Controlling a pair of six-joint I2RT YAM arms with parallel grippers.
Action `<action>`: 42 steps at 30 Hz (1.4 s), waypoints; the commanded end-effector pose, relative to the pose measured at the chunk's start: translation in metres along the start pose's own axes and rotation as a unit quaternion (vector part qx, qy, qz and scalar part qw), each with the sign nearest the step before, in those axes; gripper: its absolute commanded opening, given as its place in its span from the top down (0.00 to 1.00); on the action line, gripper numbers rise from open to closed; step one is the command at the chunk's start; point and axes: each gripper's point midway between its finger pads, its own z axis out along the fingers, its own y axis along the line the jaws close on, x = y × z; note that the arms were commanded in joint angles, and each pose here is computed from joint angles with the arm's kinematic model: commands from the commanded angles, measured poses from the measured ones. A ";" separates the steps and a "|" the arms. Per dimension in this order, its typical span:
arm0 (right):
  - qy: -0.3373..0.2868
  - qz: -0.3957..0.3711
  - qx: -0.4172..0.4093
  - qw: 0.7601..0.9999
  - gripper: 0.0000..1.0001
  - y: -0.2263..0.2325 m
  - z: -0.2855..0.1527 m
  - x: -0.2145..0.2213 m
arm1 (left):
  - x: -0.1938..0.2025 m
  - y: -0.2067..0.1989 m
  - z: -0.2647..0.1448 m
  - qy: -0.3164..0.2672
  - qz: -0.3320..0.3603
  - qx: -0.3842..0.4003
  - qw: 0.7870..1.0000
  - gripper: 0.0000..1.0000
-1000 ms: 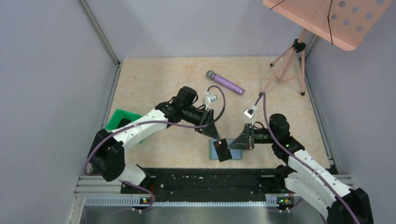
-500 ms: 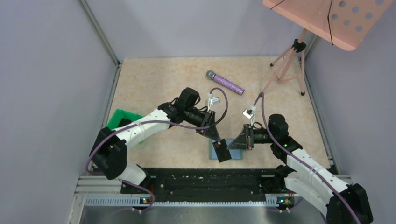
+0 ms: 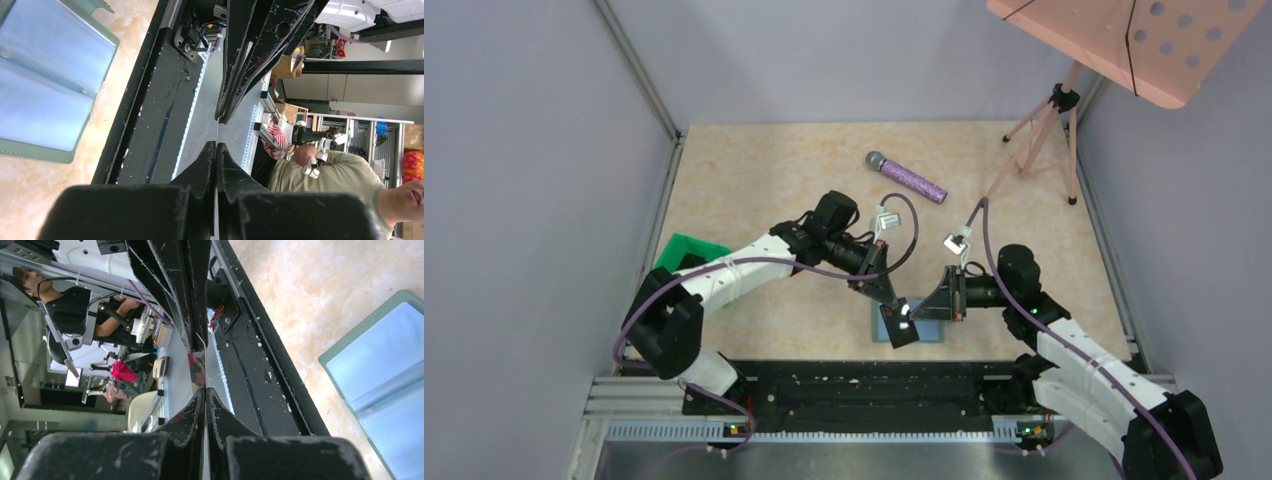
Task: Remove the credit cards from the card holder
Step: Place the credit card in the storage box.
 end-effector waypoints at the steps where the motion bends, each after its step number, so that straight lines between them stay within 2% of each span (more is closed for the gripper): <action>1: -0.016 -0.013 0.002 1.000 1.00 0.001 0.000 -0.008 | -0.011 -0.005 -0.001 -0.023 0.034 -0.001 0.999 1.00; 7: -0.090 -0.006 0.140 0.986 0.54 -0.026 -0.011 -0.035 | -0.030 0.016 -0.025 -0.093 0.001 -0.053 0.994 1.00; 11: -0.120 -0.023 0.160 0.979 0.20 -0.021 -0.018 -0.047 | -0.054 0.034 -0.067 -0.183 -0.037 -0.085 0.979 1.00; 14: -0.133 -0.021 0.173 0.976 0.11 -0.025 -0.020 -0.052 | -0.074 0.050 -0.112 -0.273 -0.064 -0.129 0.951 1.00; 17: -0.135 -0.022 0.177 0.975 0.08 -0.029 -0.020 -0.052 | -0.088 0.065 -0.163 -0.366 -0.080 -0.189 0.908 1.00; 19: -0.132 -0.023 0.186 0.973 0.08 -0.033 -0.021 -0.050 | -0.088 0.079 -0.200 -0.423 -0.116 -0.241 0.865 1.00; 23: -0.129 -0.028 0.199 0.971 0.08 -0.039 -0.025 -0.044 | -0.068 0.102 -0.284 -0.544 -0.180 -0.324 0.753 1.00; 26: -0.125 -0.028 0.200 0.971 0.08 -0.043 -0.025 -0.039 | -0.040 0.109 -0.336 -0.634 -0.215 -0.375 0.641 1.00; 27: -0.122 -0.027 0.197 0.972 0.08 -0.043 -0.024 -0.037 | -0.025 0.110 -0.365 -0.676 -0.221 -0.404 0.575 1.00; 30: -0.112 -0.025 0.191 0.975 0.08 -0.045 -0.022 -0.032 | 0.018 0.107 -0.404 -0.742 -0.242 -0.442 0.441 1.00; 32: -0.104 -0.024 0.188 0.976 0.08 -0.046 -0.021 -0.028 | 0.045 0.108 -0.418 -0.758 -0.265 -0.461 0.378 1.00; 38: -0.098 -0.031 0.178 0.979 0.07 -0.042 -0.020 -0.028 | 0.093 0.102 -0.440 -0.751 -0.305 -0.518 0.272 1.00; 40: -0.090 -0.035 0.172 0.980 0.07 -0.038 -0.019 -0.028 | 0.100 0.105 -0.443 -0.745 -0.312 -0.531 0.256 1.00; 42: -0.081 -0.040 0.173 0.981 0.07 -0.037 -0.020 -0.026 | 0.102 0.109 -0.443 -0.743 -0.317 -0.533 0.251 1.00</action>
